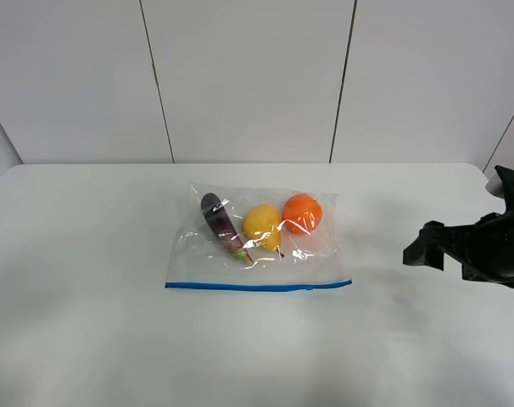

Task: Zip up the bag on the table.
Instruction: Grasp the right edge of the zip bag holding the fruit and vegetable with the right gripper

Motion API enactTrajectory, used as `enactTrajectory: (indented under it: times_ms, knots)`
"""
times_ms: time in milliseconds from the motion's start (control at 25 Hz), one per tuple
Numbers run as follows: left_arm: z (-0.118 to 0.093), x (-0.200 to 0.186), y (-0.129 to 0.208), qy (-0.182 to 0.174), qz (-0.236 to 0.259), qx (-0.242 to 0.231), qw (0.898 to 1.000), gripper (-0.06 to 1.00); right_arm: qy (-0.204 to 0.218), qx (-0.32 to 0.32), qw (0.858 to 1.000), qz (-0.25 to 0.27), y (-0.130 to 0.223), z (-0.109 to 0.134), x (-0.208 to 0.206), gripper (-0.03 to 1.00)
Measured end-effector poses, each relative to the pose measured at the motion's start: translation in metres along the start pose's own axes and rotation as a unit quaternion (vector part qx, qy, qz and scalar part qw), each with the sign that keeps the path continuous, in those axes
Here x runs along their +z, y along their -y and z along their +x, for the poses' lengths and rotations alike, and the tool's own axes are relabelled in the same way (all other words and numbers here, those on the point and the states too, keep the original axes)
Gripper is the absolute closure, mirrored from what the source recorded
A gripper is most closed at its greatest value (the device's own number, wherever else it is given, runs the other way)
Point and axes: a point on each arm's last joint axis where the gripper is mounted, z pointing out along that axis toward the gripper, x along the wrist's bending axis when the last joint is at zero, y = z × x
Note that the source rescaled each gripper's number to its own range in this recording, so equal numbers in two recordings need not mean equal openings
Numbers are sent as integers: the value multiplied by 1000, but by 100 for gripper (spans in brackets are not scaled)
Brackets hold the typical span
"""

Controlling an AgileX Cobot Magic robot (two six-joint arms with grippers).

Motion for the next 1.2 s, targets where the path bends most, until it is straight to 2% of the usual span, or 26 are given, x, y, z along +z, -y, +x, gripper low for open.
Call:
enactTrajectory:
  times_ms: [160, 360, 440, 680, 800, 960, 1200]
  knots:
    - [0, 0, 0, 0, 0, 0, 1000, -6, -17, 20, 999, 39, 2, -2, 24, 4]
    - [0, 0, 0, 0, 0, 0, 1000, -6, -59, 45, 994, 82, 6, -1, 57, 4]
    - [0, 0, 0, 0, 0, 0, 1000, -6, -79, 37, 992, 96, 9, -1, 68, 4]
    - [0, 0, 0, 0, 0, 0, 1000, -6, -130, 41, 986, 94, 8, 3, 88, 4]
    - [0, 0, 0, 0, 0, 0, 1000, -6, -161, 40, 983, 85, -4, 8, 95, 4]
    - [0, 0, 0, 0, 0, 0, 1000, -6, -188, 75, 975, 86, -19, 13, 105, 4]
    - [0, 0, 0, 0, 0, 0, 1000, -6, -181, 125, 967, 131, -8, 7, 126, 4]
